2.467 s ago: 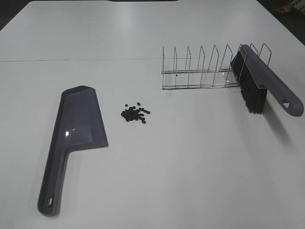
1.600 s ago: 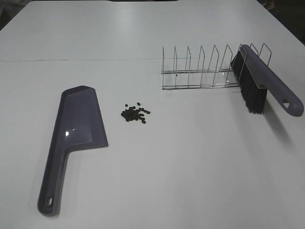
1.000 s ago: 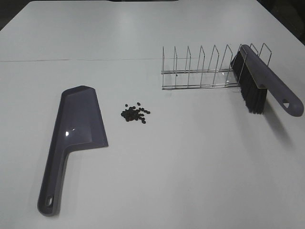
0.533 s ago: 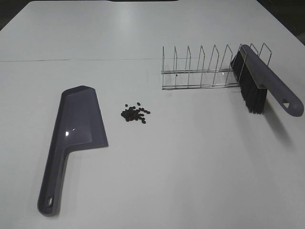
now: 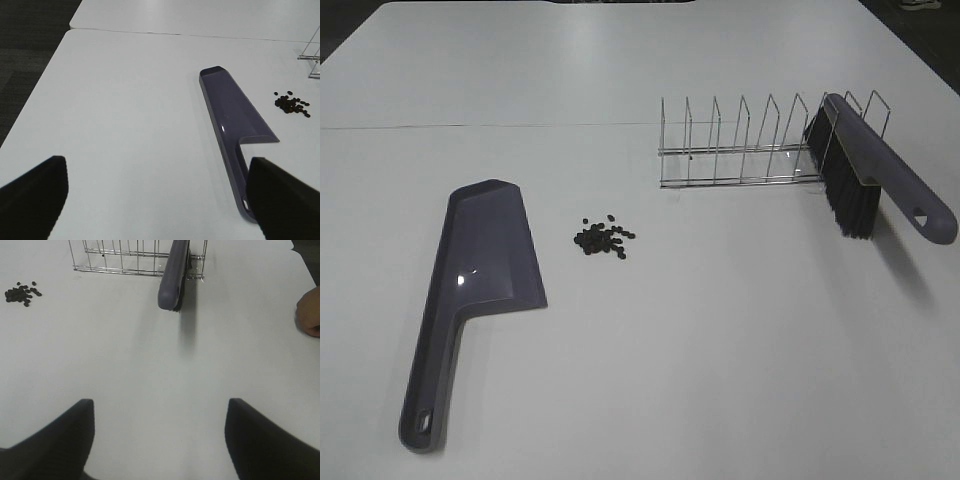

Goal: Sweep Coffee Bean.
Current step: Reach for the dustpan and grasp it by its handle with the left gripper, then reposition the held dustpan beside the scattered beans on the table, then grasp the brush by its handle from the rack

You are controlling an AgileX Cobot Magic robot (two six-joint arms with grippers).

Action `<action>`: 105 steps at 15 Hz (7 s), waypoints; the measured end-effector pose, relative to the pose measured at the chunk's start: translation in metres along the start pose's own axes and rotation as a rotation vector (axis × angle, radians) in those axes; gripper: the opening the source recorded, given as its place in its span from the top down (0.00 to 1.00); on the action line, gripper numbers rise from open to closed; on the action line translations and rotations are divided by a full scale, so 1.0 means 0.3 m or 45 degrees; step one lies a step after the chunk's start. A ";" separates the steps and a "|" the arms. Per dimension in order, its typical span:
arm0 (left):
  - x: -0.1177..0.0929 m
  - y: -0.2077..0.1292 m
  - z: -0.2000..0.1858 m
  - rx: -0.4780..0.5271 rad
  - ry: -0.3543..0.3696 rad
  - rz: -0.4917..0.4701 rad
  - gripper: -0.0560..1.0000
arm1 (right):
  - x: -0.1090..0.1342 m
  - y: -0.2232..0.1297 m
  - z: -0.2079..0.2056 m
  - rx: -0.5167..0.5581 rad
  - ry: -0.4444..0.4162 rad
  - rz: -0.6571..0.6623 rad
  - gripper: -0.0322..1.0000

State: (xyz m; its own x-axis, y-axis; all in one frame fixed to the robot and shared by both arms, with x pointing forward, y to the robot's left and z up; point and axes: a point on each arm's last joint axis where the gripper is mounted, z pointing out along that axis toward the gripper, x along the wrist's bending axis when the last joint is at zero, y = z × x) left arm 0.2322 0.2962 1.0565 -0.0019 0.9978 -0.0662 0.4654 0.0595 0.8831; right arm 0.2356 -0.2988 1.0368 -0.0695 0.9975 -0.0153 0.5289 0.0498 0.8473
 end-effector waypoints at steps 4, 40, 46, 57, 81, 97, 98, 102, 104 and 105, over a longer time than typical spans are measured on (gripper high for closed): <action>0.002 0.028 0.056 0.150 0.007 -0.008 0.11 | 0.000 0.000 0.000 0.000 0.000 0.000 0.35; -0.264 -0.019 1.037 1.318 0.024 -0.309 0.11 | 0.000 0.000 0.000 0.000 0.000 0.000 0.36; -0.276 -0.078 1.125 1.387 0.060 -0.338 0.13 | 0.000 0.000 0.000 0.000 0.000 0.000 0.36; -0.285 -0.099 1.175 1.443 0.062 -0.308 0.13 | 0.000 0.000 0.000 0.000 0.000 0.000 0.36; -0.215 -0.066 1.169 1.372 0.081 0.254 0.64 | 0.001 0.117 -0.001 0.136 0.014 0.029 0.36; -0.209 -0.059 1.170 1.356 0.064 0.333 0.64 | 0.002 0.580 0.376 0.740 0.019 0.172 0.36; -0.209 -0.059 1.170 1.356 0.064 0.333 0.64 | 0.002 0.590 0.396 0.755 0.021 0.163 0.36; -0.209 -0.059 1.170 1.356 0.064 0.333 0.64 | -0.001 0.679 0.527 0.800 0.026 0.114 0.36; -0.209 -0.059 1.170 1.356 0.064 0.333 0.64 | -0.013 0.727 0.593 0.803 -0.010 0.074 0.36; -0.209 -0.059 1.170 1.356 0.064 0.333 0.64 | -0.016 0.748 0.625 0.806 -0.017 0.062 0.36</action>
State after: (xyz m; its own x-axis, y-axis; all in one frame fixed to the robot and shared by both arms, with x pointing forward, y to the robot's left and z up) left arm 0.5347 0.2222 0.8819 0.1833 0.9774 0.1050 0.9826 -0.1856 0.0121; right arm 0.5133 -0.2829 1.1274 -0.0244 0.9997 0.0050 0.9291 0.0208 0.3692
